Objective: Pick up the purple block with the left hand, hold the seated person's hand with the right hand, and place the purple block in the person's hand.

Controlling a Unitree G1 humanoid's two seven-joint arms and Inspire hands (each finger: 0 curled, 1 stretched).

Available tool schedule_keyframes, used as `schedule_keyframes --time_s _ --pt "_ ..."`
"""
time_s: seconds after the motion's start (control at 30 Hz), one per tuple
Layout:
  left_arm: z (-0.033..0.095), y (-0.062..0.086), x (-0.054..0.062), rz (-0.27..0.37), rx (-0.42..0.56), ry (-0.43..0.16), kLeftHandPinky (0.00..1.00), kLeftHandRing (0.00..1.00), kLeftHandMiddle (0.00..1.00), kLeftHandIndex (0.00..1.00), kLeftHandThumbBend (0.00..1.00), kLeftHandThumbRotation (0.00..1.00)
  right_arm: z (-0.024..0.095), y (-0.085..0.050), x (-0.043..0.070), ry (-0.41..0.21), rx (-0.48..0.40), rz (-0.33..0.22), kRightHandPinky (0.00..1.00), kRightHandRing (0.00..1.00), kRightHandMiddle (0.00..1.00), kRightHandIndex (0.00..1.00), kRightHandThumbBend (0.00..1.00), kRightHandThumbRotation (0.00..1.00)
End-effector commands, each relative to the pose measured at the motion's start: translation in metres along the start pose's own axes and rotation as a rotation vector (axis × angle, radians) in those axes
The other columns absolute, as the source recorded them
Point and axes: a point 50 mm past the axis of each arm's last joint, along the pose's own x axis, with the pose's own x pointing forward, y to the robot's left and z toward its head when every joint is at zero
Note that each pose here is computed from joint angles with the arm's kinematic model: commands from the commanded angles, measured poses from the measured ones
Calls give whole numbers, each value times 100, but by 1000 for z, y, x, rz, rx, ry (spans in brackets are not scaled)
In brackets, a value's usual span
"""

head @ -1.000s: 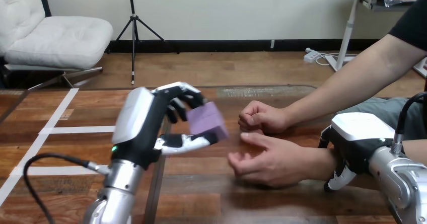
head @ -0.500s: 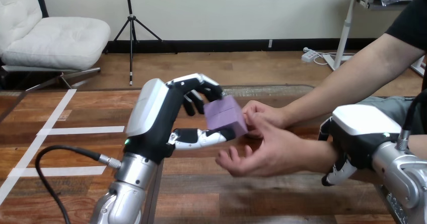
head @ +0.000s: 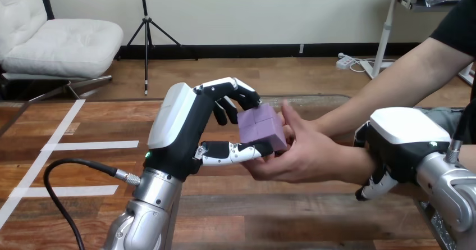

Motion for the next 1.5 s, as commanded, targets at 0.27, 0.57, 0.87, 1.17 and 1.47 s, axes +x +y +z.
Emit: schedule_keyframes --time_s 0.27,0.57,0.87,1.17,1.47 --pt "12 7 7 38 17 -76 36 42 50 54 60 0 14 -27 -11 -65 -59 -105 27 36 45 54 75 0" --pt "10 7 5 38 23 -70 37 43 50 54 60 0 20 -32 -15 -93 -87 -112 30 39 48 55 75 0" --pt "9 8 3 41 32 -68 37 43 50 54 59 0 27 -34 -17 -130 -119 -130 32 41 48 54 76 0" --pt "9 8 2 40 33 -60 36 43 51 54 59 0 35 -36 -16 -141 -133 -114 34 43 49 55 75 0" --pt "9 9 1 43 35 -58 37 43 51 54 59 0 44 -39 -17 -182 -142 -136 32 41 48 57 78 0"
